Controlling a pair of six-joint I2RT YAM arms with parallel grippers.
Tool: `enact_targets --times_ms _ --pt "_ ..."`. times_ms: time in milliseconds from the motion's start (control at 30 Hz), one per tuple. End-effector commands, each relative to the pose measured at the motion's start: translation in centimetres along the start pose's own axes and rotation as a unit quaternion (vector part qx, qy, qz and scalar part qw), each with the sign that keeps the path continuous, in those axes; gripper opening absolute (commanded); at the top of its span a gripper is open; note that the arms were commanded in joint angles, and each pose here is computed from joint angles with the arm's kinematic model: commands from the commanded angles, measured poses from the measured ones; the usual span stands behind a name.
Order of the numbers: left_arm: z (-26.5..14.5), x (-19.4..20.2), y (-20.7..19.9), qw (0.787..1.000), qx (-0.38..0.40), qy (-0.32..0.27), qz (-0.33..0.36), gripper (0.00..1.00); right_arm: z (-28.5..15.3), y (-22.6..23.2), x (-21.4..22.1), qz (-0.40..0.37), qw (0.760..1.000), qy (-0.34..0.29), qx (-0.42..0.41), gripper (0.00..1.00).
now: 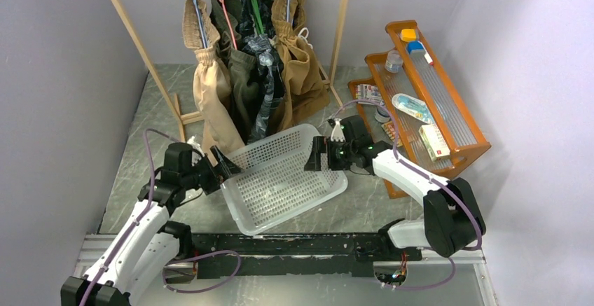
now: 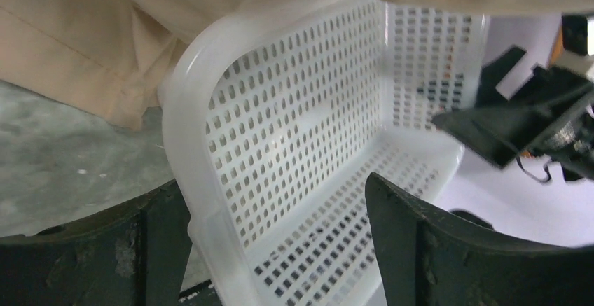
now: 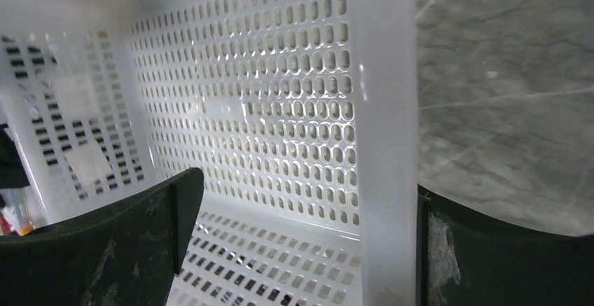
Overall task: Remove the shorts from the hanger
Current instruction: Move the basket to the corner of the board.
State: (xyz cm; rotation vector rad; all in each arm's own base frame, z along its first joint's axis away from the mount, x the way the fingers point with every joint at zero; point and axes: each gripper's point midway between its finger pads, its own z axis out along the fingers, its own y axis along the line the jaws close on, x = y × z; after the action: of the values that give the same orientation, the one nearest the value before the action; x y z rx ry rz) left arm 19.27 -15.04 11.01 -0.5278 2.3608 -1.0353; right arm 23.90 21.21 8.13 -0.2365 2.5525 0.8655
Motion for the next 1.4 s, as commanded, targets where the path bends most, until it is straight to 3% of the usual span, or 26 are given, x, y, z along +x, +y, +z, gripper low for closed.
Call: enact_targets --times_ms 0,167,333,567,700,800,1000,1100,1200,1367 --pt "-0.4 -2.7 -1.2 0.998 -0.019 -0.054 0.003 0.89 0.8 3.5 4.5 0.004 0.995 0.079 -0.066 0.99" --pt "-2.0 -4.7 1.0 0.987 -0.118 -0.107 -0.031 0.96 1.2 4.5 6.4 0.007 0.996 0.075 -0.039 0.99" --pt "-3.9 -7.3 1.7 0.969 -0.179 -0.165 -0.024 1.00 0.7 8.3 8.2 0.000 0.988 0.082 -0.134 0.99" --pt "-5.7 -8.2 2.0 0.958 -0.217 -0.188 -0.023 0.99 0.4 1.8 5.5 -0.035 0.995 0.035 0.092 1.00" --pt "-6.8 -8.0 2.7 0.951 -0.234 -0.200 -0.030 0.99 -0.4 1.6 4.0 -0.020 0.994 -0.007 0.110 1.00" --pt "-8.3 -8.5 2.1 0.947 -0.233 -0.219 -0.025 0.99 -0.7 2.5 3.7 -0.006 0.996 -0.026 0.087 1.00" --pt "-11.7 -9.6 -1.8 0.951 -0.181 -0.251 0.020 0.99 1.0 7.5 5.9 0.041 0.998 0.019 -0.054 0.92" --pt "-12.7 -9.7 -3.2 0.954 -0.162 -0.252 0.029 1.00 2.2 10.1 6.5 0.076 0.993 0.010 -0.095 0.92" --pt "-13.1 -9.4 -4.2 0.958 -0.144 -0.245 0.034 1.00 3.7 11.8 5.7 0.112 0.990 -0.021 -0.081 0.89" --pt "-12.8 -8.5 -4.1 0.964 -0.133 -0.229 0.033 1.00 5.4 17.9 4.1 0.146 0.977 -0.082 -0.128 0.89"
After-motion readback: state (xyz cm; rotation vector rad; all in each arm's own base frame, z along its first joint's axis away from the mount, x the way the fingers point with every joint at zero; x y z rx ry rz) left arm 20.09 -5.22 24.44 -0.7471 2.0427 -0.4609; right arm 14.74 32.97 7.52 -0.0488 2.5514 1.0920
